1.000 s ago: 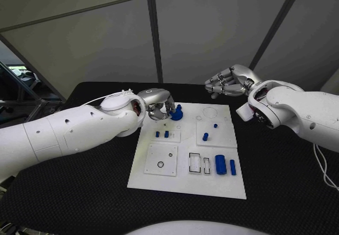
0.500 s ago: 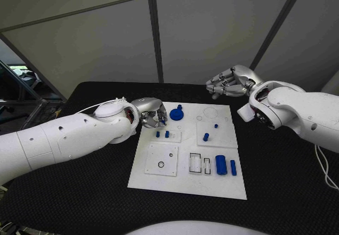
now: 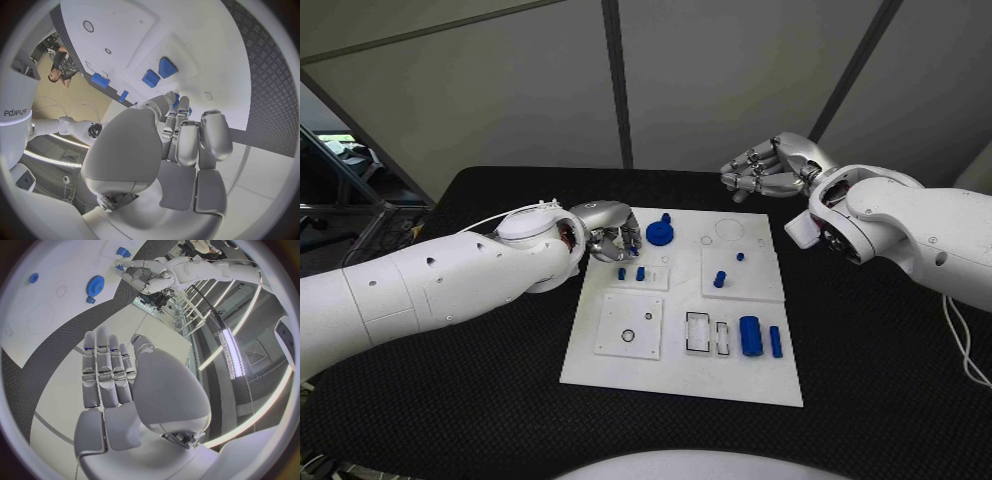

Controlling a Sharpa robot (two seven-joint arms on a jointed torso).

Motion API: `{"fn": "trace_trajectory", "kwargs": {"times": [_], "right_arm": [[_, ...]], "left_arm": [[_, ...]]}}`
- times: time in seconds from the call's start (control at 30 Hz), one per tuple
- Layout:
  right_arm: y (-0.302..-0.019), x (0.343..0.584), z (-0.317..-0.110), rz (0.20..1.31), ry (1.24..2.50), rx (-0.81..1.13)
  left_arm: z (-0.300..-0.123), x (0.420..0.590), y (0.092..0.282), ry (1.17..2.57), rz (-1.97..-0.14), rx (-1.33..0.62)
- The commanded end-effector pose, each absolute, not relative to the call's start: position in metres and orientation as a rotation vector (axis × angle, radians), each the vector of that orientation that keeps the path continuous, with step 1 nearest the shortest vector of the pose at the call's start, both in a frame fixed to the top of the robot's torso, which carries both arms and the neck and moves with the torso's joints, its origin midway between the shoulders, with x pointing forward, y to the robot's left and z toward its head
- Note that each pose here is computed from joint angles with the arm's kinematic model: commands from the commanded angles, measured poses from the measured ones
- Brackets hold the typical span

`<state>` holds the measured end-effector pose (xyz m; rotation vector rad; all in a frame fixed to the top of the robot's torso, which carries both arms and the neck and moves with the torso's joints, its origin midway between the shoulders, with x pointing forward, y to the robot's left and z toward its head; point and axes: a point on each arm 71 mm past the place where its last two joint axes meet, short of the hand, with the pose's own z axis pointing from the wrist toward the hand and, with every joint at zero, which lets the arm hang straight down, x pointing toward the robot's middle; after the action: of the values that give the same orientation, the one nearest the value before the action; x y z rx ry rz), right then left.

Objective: Assemble the parts on the task board

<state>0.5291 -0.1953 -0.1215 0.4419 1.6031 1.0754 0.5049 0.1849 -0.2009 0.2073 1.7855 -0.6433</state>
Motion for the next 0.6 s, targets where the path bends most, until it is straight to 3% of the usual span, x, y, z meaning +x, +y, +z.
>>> {"fn": "trace_trajectory", "kwargs": {"times": [0.03,0.6], "right_arm": [[-0.1947,0.529,-0.1199,1.085,1.598,0.434],[-0.1929,0.529,-0.12,1.088,1.6,0.431]], "left_arm": [[-0.2018,0.5057,0.1849,1.801,-0.635,0.202],[-0.2037,0.5077,0.177,1.818,-0.629,0.204]]}}
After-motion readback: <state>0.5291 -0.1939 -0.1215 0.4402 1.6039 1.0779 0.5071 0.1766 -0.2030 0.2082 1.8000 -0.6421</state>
